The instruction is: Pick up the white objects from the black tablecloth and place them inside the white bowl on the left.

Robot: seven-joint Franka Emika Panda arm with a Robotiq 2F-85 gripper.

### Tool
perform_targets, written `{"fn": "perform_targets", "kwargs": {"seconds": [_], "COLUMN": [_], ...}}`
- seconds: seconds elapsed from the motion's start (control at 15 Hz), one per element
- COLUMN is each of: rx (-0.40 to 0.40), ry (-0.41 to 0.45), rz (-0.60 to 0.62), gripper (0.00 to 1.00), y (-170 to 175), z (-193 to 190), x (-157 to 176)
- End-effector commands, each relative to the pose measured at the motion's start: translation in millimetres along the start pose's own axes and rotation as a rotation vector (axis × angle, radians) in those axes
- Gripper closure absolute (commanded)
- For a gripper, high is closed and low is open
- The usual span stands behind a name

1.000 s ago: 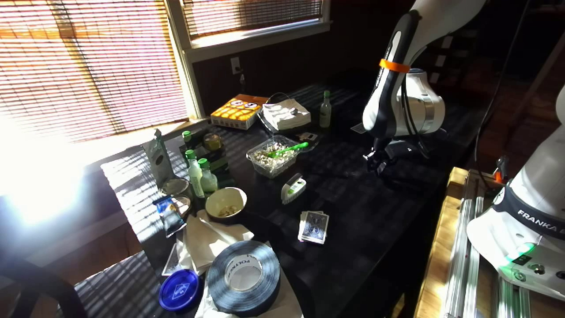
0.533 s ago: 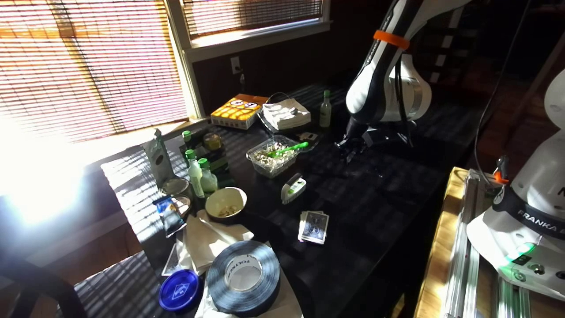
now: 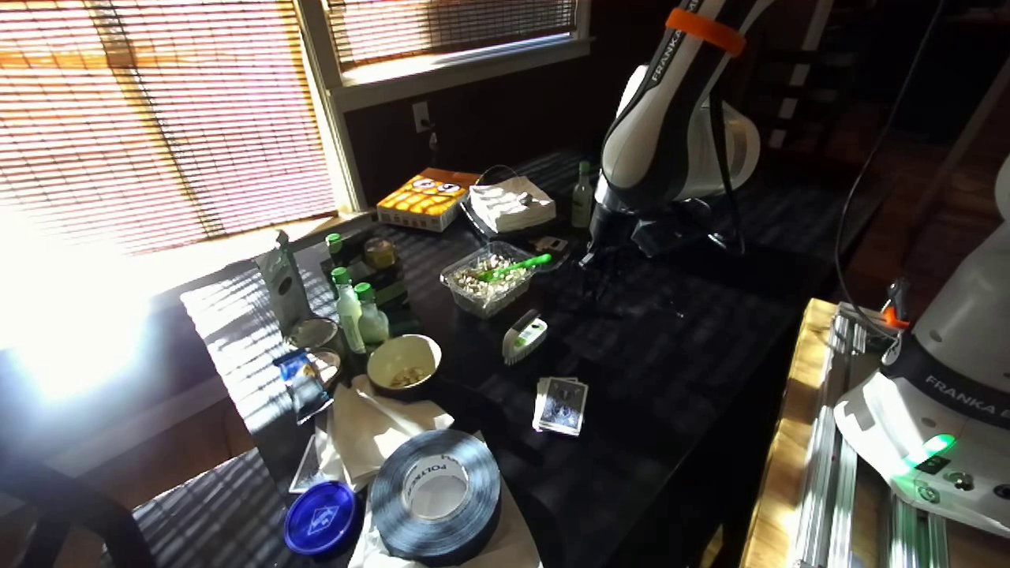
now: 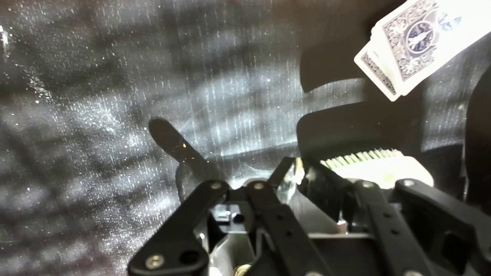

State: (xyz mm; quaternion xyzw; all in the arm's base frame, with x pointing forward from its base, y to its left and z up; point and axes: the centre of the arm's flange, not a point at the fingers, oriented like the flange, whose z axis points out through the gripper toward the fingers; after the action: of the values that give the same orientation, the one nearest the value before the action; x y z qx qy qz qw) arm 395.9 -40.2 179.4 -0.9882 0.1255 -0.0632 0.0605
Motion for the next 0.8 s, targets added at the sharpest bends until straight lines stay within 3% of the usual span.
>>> {"fn": "perform_targets", "kwargs": {"seconds": [0.0, 0.27, 0.53, 0.73], "rx": [-0.001, -0.004, 0.011, 0.034], "ry": [-0.001, 0.108, 0.124, 0.15], "rz": [0.001, -0.204, -0.443, -0.557], "gripper": [0.97, 0.97, 0.97, 0.97], "y": [1.6, -83.0, -171.7, -217.5], "z": [0.0, -16.1, -22.0, -24.9], "x": [0.2, 37.9, 62.8, 82.8]}}
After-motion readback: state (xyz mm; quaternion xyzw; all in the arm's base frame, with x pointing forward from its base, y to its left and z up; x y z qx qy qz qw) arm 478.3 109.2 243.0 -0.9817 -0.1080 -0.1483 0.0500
